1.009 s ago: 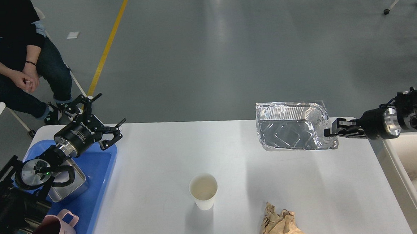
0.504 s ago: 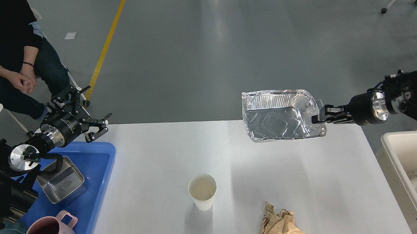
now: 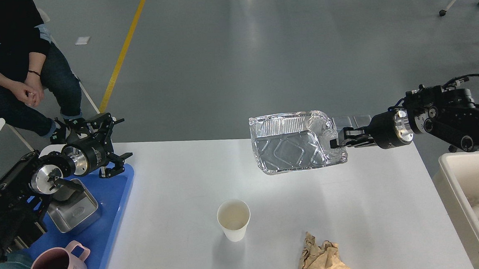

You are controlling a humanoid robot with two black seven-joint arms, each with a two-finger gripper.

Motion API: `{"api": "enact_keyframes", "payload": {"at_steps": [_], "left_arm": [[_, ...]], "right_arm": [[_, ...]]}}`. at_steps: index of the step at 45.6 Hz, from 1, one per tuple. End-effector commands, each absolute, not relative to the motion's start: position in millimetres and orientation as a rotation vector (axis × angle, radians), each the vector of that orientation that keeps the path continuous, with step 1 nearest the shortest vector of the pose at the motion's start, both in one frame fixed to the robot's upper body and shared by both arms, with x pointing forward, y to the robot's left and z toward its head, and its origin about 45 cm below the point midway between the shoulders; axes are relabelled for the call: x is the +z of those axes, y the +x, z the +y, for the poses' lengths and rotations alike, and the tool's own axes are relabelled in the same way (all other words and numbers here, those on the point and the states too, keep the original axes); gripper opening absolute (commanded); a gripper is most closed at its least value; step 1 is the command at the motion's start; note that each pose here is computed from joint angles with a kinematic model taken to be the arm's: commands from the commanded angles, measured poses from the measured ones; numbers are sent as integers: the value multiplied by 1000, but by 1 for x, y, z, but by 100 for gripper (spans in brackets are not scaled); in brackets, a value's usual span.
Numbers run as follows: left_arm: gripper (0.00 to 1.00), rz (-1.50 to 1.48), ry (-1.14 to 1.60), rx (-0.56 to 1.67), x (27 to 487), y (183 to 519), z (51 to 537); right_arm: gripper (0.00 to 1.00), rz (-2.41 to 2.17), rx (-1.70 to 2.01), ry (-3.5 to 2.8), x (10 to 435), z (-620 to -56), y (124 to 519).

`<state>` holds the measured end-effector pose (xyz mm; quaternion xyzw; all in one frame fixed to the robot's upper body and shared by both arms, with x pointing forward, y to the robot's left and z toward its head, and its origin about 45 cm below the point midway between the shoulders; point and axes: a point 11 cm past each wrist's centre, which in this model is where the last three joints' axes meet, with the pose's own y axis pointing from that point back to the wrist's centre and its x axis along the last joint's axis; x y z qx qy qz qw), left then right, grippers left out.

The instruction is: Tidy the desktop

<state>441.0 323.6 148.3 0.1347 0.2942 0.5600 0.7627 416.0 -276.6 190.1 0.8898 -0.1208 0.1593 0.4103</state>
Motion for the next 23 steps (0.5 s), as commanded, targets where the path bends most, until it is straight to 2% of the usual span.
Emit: {"api": "enact_keyframes", "payload": {"at_steps": [1,11,17,23], "left_arm": [[100,640,320,1279,146,443,327],[100,612,349,1206,149,443,317],[100,551,423,1031,148,434,300],[100,485,543,982,148,427,317]], "right_arm": [[0,-302,406,2243,188,-274,416],[0,-302,418,2246,188,-270,417],[0,-296,423,2250,188,-266,417],[0,-299,428,2253,189,-265,418]]}}
